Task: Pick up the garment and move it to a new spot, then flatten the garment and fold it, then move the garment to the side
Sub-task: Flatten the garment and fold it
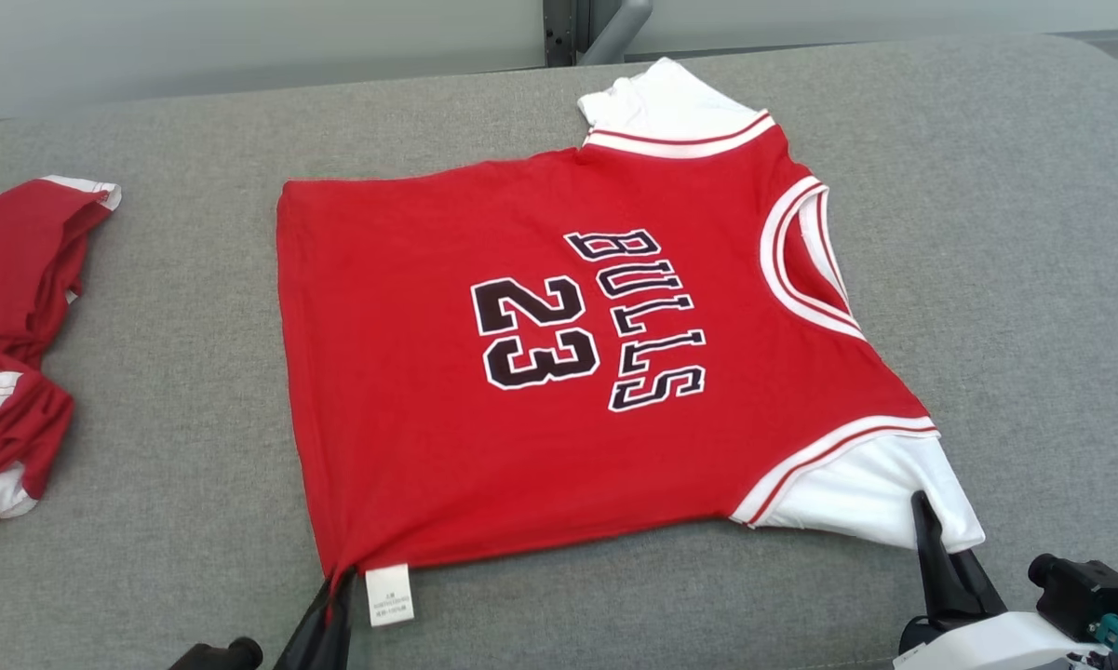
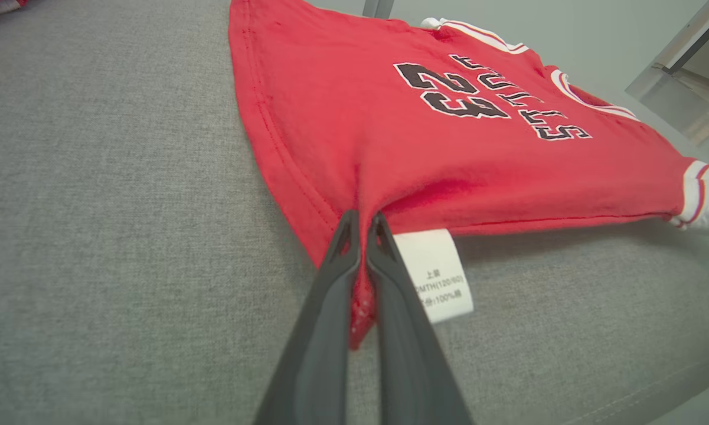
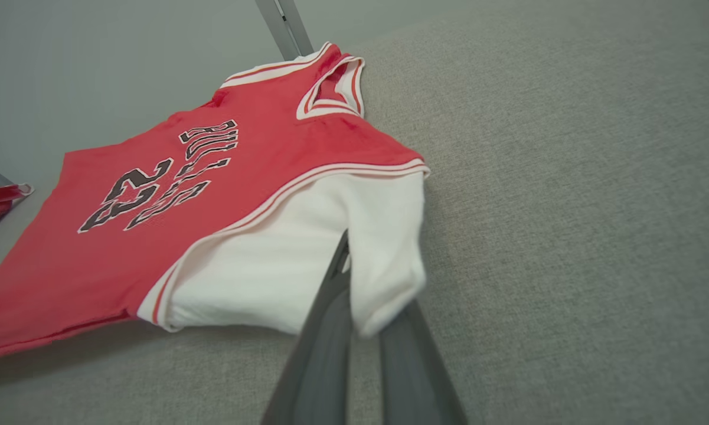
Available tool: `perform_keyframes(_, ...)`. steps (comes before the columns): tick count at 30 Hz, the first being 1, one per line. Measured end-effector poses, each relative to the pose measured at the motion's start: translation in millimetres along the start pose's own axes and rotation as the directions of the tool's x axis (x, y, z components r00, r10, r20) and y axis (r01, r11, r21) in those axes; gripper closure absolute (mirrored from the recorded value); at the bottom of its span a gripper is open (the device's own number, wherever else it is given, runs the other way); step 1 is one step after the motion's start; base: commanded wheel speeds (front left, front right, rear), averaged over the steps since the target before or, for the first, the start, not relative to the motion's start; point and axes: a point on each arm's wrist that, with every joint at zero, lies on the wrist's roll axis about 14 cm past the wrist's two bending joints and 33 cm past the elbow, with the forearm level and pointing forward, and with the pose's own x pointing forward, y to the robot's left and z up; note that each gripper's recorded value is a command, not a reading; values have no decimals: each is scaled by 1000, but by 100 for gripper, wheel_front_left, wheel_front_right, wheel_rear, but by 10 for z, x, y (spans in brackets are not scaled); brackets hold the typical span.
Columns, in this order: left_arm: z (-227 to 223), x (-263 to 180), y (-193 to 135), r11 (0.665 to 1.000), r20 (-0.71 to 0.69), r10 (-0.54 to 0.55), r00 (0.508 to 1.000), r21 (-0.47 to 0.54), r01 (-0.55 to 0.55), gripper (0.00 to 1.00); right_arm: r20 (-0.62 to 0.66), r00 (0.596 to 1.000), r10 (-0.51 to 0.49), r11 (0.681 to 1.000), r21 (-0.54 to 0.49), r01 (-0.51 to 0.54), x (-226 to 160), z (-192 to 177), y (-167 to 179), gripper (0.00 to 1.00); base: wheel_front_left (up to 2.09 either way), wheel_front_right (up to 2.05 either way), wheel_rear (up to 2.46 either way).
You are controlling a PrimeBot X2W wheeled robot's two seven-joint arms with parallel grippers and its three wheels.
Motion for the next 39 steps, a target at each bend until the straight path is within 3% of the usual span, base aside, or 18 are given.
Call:
perform_keyframes(12, -34, -25, 0, 1000, -48, -5, 999, -13, 4, 100, -37, 999, 16, 1000, -12, -16, 17, -37, 47, 100, 0, 0, 0)
perform_keyframes(22, 363, 380, -111, 993, -98, -109, 989, -57, 104, 100, 19, 990, 141, 990, -13, -141, 629, 419, 345, 100, 0, 0, 0)
perform_keyframes(27, 484, 554, -1, 994, -126, -101, 987, -60, 94, 100, 29, 985, 168, 985, -34, -167, 943, 577, 427, 100, 0, 0, 0)
perform_keyframes(39, 293, 936, 179, 997, -248, -80, 965, -33, 74, 100, -104, 975, 194, 965, -158, -209, 1457, 242, 582, 100, 0, 0, 0)
